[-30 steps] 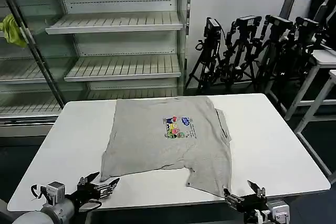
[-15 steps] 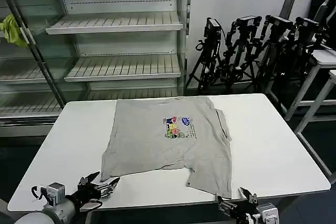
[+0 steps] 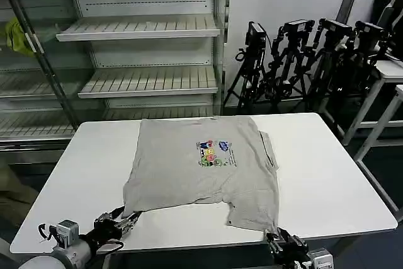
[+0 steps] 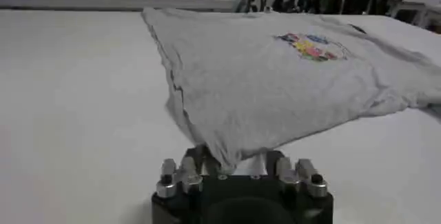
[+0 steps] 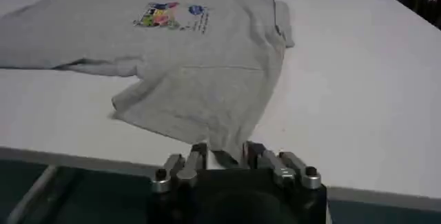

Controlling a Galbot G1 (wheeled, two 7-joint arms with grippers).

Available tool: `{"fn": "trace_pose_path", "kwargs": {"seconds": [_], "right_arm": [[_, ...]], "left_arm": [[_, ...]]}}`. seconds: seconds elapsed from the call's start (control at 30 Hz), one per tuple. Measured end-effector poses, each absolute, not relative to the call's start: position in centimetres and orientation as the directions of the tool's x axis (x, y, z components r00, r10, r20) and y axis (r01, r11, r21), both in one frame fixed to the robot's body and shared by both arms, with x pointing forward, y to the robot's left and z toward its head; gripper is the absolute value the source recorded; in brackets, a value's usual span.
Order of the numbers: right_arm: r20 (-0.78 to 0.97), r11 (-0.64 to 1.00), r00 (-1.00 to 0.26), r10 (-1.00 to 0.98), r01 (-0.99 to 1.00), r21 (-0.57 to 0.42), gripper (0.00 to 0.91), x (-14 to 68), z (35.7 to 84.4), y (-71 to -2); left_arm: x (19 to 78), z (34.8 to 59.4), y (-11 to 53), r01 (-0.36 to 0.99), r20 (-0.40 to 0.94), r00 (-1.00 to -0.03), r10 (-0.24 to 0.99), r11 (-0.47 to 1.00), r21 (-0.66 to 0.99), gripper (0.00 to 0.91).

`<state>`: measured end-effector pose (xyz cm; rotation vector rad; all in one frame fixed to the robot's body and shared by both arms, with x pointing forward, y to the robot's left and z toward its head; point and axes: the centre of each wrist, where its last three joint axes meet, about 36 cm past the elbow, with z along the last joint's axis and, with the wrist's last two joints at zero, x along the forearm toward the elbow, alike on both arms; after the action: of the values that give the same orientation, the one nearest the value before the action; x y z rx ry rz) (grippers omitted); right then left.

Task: Fold and organize the clothes.

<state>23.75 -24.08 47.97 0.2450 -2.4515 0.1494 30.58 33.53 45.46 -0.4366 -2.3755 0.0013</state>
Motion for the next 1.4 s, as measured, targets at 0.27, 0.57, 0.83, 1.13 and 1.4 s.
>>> {"fn": "trace_pose_path", "kwargs": {"seconds": [0.27, 0.57, 0.83, 1.13, 1.4], "right_arm": [[0.631, 0.976, -0.764, -0.135, -0.213, -0.05, 0.0, 23.6, 47.8, -24.2], [0.623, 0.977, -0.771, -0.13, -0.207, -0.053, 0.0, 23.4, 48.0, -24.5], [0.617, 0.975, -0.776, -0.131, -0.214, -0.061, 0.0, 23.2, 48.8, -24.6], [0.596, 0.972, -0.793, -0.125, -0.219, -0.088, 0.0, 22.6, 50.5, -24.7], [0.583, 0.969, -0.805, -0.115, -0.221, -0.114, 0.0, 21.9, 52.2, -24.9]], "left_arm": [[30.4, 45.3, 33.5, 0.32, 0.645, -0.694, 0.32, 0.94, -0.122, 0.04], [30.4, 45.1, 33.5, 0.326, 0.636, -0.701, 0.323, 0.938, -0.117, 0.04], [30.3, 45.4, 33.6, 0.336, 0.63, -0.706, 0.322, 0.936, -0.102, 0.04], [29.8, 46.5, 33.7, 0.348, 0.627, -0.709, 0.323, 0.933, -0.087, 0.04], [29.0, 47.8, 34.2, 0.349, 0.638, -0.704, 0.313, 0.934, -0.074, 0.04]]}}
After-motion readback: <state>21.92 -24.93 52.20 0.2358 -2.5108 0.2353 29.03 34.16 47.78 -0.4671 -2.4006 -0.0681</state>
